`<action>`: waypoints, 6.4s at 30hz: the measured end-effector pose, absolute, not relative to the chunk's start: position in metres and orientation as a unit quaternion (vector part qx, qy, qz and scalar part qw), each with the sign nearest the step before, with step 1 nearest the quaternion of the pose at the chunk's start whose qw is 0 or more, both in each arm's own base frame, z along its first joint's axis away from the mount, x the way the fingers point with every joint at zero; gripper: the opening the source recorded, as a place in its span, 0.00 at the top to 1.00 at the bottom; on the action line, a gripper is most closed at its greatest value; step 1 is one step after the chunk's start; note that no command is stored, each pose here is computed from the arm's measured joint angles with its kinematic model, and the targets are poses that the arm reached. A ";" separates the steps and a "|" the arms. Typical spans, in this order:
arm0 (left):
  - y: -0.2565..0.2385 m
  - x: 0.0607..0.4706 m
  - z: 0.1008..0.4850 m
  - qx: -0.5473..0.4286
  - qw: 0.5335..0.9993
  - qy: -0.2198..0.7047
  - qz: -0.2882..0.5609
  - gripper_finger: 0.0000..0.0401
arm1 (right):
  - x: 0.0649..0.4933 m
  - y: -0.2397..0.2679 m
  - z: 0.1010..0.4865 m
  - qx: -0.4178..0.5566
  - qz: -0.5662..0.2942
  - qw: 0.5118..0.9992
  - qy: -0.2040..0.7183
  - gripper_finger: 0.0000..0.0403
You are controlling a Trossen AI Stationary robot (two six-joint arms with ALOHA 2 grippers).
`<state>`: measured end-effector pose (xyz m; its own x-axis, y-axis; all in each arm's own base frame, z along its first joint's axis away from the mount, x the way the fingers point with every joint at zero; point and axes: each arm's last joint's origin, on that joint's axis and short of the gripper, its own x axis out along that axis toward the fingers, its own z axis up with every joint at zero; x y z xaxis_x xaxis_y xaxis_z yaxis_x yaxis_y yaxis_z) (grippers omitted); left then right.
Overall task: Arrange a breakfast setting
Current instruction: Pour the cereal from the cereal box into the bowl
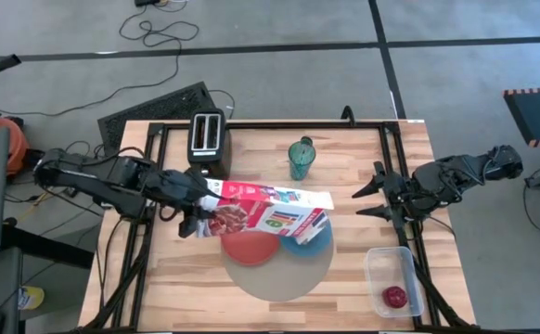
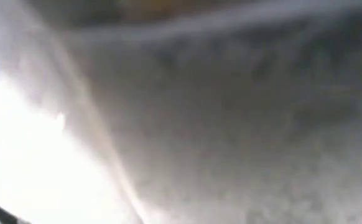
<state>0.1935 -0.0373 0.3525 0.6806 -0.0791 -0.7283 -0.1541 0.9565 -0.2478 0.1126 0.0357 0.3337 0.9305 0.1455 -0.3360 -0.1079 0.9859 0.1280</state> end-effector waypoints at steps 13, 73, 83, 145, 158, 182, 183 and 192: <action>-0.040 0.206 0.360 -0.142 0.903 0.404 0.016 0.66 | 0.113 0.036 0.334 0.054 0.065 0.981 0.175 0.41; -0.046 0.257 0.408 -0.062 0.866 0.496 0.036 0.66 | 0.113 0.036 0.333 0.057 0.064 0.981 0.176 0.41; -0.048 0.255 0.410 -0.058 0.881 0.467 0.038 0.66 | 0.112 0.035 0.331 0.057 0.063 0.979 0.188 0.41; -0.078 0.172 0.313 -0.116 0.965 0.235 0.030 0.66 | 0.113 0.036 0.334 0.057 0.065 0.981 0.173 0.41; -0.078 0.172 0.308 -0.093 0.975 0.203 0.012 0.66 | 0.122 0.039 0.332 0.055 0.064 0.980 0.181 0.41; -0.075 0.171 0.324 -0.009 0.991 0.129 0.020 0.66 | 0.123 0.039 0.333 0.057 0.064 0.981 0.176 0.41; -0.075 0.171 0.325 -0.009 0.992 0.124 0.017 0.66 | 0.123 0.039 0.333 0.058 0.064 0.981 0.176 0.41; -0.075 0.170 0.342 -0.005 0.999 0.053 0.007 0.66 | 0.128 0.039 0.333 0.045 0.038 0.984 0.168 0.41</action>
<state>0.1698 -0.0747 0.3416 0.9944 0.0144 -0.1050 -0.0154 0.9998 -0.0083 0.1279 0.0395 0.3332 0.9407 0.0889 -0.3274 -0.0587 0.9932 0.1010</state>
